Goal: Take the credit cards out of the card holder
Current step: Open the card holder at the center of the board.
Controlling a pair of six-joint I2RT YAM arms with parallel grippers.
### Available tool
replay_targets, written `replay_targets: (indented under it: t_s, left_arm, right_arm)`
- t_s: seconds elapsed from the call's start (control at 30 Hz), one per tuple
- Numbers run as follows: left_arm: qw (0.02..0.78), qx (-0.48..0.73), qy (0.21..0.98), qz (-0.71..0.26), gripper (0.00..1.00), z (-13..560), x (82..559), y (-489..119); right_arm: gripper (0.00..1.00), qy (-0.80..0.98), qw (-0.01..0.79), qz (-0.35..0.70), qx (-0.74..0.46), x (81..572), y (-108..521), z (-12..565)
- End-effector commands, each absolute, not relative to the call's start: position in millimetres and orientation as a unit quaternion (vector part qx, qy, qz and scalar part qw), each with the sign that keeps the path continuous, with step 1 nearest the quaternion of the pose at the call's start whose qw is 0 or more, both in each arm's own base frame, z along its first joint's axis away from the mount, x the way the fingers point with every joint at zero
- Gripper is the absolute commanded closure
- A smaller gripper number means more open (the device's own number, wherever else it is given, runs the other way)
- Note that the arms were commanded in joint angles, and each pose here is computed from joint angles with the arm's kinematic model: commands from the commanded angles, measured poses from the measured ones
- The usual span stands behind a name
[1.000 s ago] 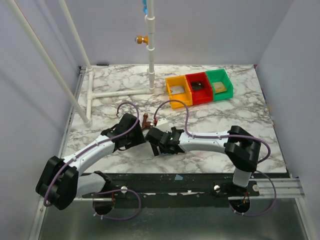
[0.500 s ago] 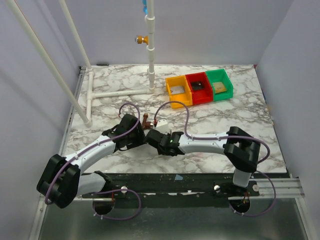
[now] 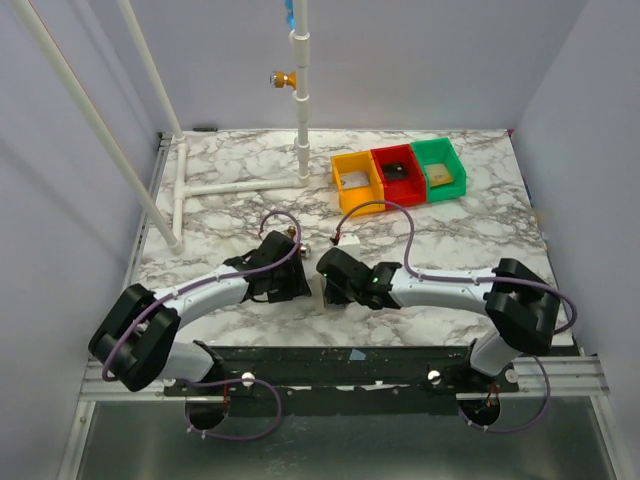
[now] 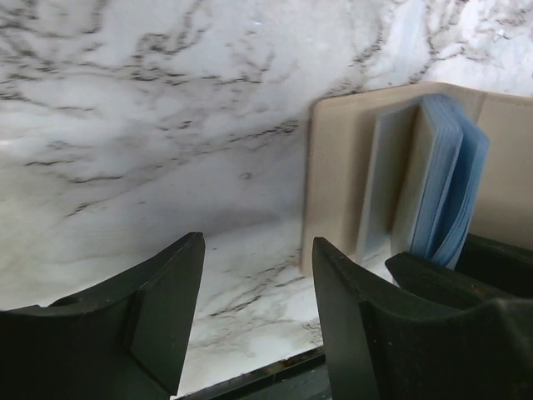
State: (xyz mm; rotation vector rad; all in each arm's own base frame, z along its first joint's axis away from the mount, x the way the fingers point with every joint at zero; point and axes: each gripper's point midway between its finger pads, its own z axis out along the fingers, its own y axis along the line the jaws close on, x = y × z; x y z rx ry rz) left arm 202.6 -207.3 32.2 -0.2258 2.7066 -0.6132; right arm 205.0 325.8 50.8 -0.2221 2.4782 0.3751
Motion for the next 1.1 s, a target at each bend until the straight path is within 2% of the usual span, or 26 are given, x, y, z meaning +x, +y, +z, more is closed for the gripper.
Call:
replay_targets:
  t_s: [0.0, 0.4, 0.87, 1.07]
  left_arm:
    - [0.173, -0.069, 0.949, -0.254, 0.44, 42.2, 208.6, -237.9]
    - [0.167, -0.064, 0.952, -0.247, 0.47, 44.3, 216.7, -257.8]
    - [0.188, -0.041, 0.953, -0.234, 0.46, 63.9, 213.2, -259.3]
    - [0.192, -0.032, 0.958, -0.211, 0.50, 57.8, 218.6, -263.5]
  right_arm:
    - [0.91, 0.945, 0.274, 0.172, -0.055, 197.5, 317.8, 42.1]
    - [0.92, 0.937, 0.272, 0.217, 0.009, 199.1, 286.8, 55.2]
    - [0.92, 0.948, 0.265, 0.170, 0.043, 189.2, 245.7, 27.9]
    - [0.79, 0.946, 0.278, 0.159, 0.051, 188.1, 233.2, 33.4]
